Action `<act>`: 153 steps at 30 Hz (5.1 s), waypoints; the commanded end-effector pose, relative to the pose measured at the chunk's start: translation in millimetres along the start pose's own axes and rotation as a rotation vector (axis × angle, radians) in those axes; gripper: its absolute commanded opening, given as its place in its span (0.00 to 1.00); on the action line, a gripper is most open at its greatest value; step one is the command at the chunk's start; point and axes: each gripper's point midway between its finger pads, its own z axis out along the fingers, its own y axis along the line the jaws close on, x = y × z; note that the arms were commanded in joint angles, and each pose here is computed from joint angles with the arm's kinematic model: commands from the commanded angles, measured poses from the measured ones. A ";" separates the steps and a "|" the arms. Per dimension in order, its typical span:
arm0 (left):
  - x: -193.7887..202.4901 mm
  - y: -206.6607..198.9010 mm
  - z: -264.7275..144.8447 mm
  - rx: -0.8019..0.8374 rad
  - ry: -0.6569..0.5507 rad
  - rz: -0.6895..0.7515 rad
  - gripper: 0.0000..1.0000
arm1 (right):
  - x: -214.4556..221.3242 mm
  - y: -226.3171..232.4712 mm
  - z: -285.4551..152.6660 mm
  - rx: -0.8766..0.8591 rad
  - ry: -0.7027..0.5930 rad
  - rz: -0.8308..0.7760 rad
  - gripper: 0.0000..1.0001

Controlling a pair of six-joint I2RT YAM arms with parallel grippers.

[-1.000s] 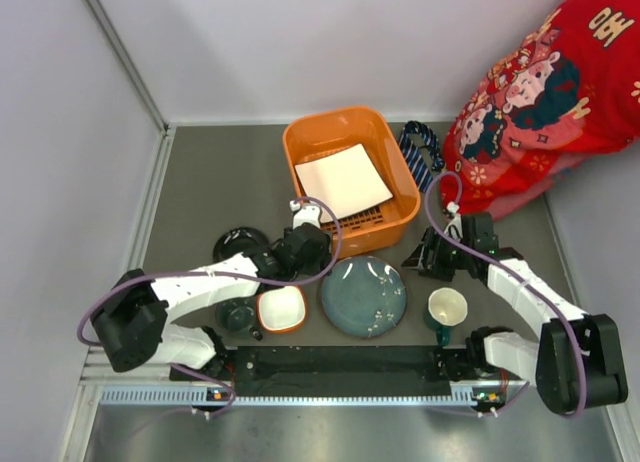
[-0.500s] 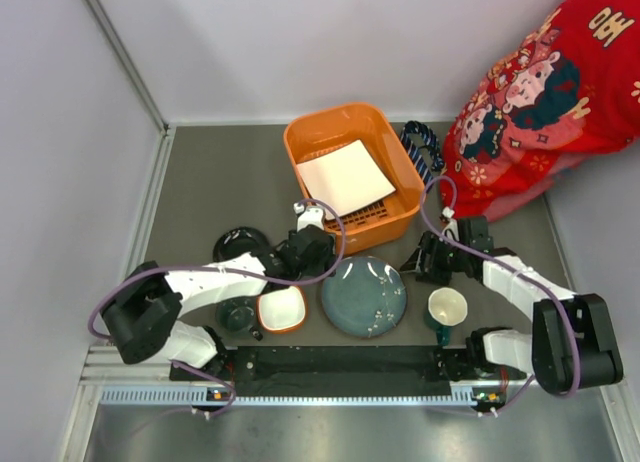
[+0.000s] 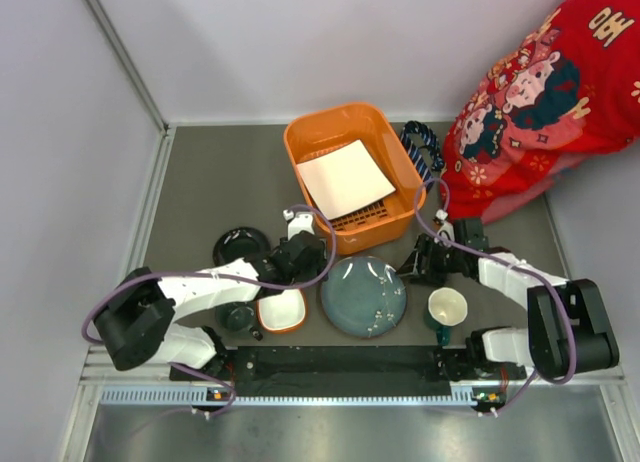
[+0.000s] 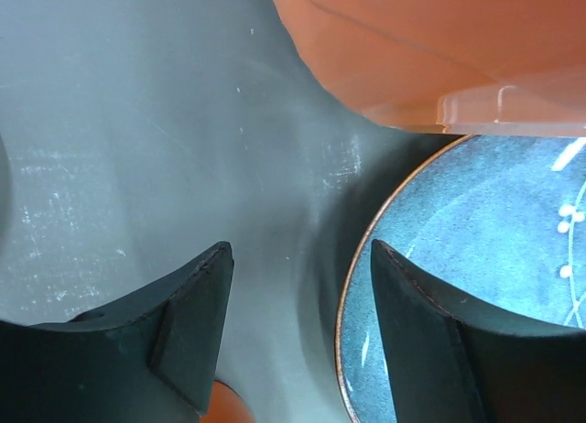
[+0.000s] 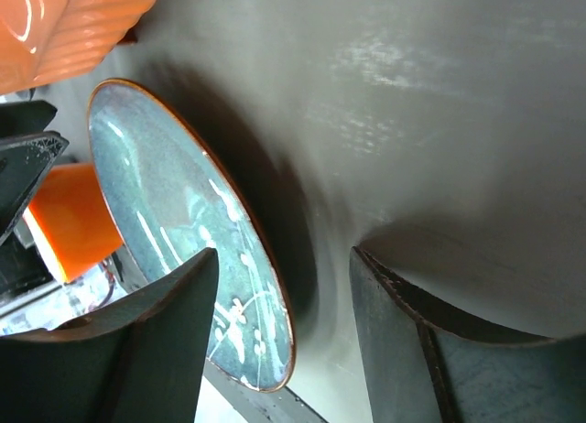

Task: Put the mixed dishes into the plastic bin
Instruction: Pick up the plate at the center of the board.

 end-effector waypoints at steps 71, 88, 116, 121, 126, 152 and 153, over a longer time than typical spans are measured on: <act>8.9 -28.6 -10.8 0.130 0.008 -0.064 0.53 | -6.8 37.7 16.1 -0.155 -0.010 -0.073 0.00; -35.7 -31.7 -45.1 0.140 -0.115 -0.104 0.70 | -28.4 93.6 -16.4 -0.314 -0.074 -0.164 0.00; -54.6 -42.7 -67.3 0.224 -0.173 -0.147 0.80 | -33.4 139.1 -88.5 -0.432 -0.171 -0.205 0.00; -59.6 -47.1 -81.8 0.275 -0.186 -0.160 0.80 | -29.3 150.9 -99.8 -0.476 -0.167 -0.212 0.00; -65.3 -48.9 -93.5 0.305 -0.202 -0.170 0.79 | -22.5 160.4 -112.4 -0.500 -0.165 -0.217 0.00; -113.4 -56.3 -137.7 0.372 -0.351 -0.250 0.79 | -42.3 191.5 -146.6 -0.535 -0.309 -0.211 0.00; -115.3 -55.6 -138.8 0.372 -0.360 -0.256 0.79 | -47.6 192.5 -146.2 -0.534 -0.326 -0.203 0.00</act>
